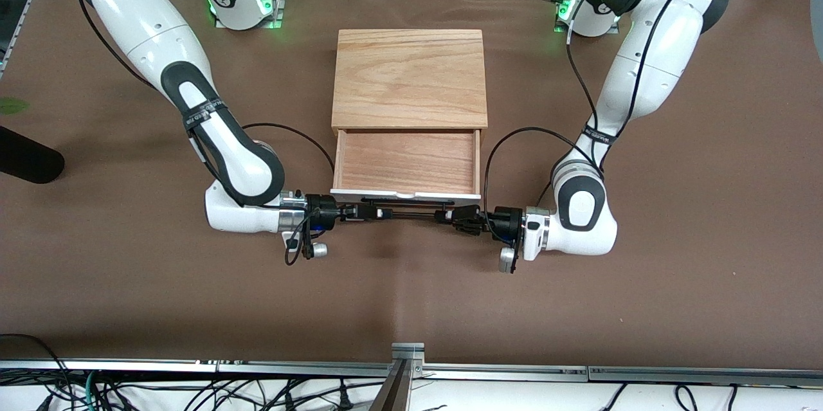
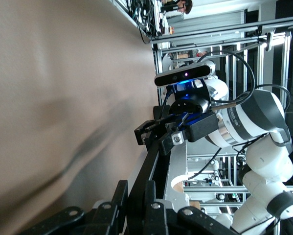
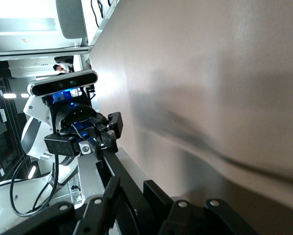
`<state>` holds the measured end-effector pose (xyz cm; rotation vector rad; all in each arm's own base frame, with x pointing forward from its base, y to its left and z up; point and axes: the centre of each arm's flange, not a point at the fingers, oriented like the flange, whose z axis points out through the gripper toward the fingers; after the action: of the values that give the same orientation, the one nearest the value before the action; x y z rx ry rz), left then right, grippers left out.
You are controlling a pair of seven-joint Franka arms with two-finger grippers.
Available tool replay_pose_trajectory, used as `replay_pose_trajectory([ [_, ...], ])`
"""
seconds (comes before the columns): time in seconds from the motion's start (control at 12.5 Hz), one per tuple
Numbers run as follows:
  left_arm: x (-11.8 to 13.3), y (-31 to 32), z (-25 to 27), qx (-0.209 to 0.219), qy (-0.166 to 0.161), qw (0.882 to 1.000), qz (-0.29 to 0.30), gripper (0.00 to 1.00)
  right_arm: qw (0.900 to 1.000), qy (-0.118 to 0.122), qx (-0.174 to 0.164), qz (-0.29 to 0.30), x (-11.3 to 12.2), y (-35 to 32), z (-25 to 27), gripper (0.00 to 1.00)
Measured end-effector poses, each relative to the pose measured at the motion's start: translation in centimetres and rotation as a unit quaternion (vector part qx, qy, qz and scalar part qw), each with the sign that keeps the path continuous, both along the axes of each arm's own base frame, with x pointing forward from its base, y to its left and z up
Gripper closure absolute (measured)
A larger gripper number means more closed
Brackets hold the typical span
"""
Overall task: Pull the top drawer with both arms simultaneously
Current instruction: 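Pull the handle out from the box with both grippers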
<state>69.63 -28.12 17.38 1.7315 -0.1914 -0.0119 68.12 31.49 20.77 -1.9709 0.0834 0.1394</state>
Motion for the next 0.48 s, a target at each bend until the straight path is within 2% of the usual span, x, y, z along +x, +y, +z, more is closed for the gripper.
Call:
replay_pose_trajectory([
  [0.32,0.9,0.1,0.4,0.009,-0.009,1.000,0.017,0.81,1.000,-0.005,0.002,-0.009,1.3,-0.1,0.0,0.72],
  [0.48,1.0,0.8,0.0,0.014,0.001,1.000,0.021,0.78,1.000,-0.007,-0.005,-0.016,1.9,-1.0,0.0,0.74],
])
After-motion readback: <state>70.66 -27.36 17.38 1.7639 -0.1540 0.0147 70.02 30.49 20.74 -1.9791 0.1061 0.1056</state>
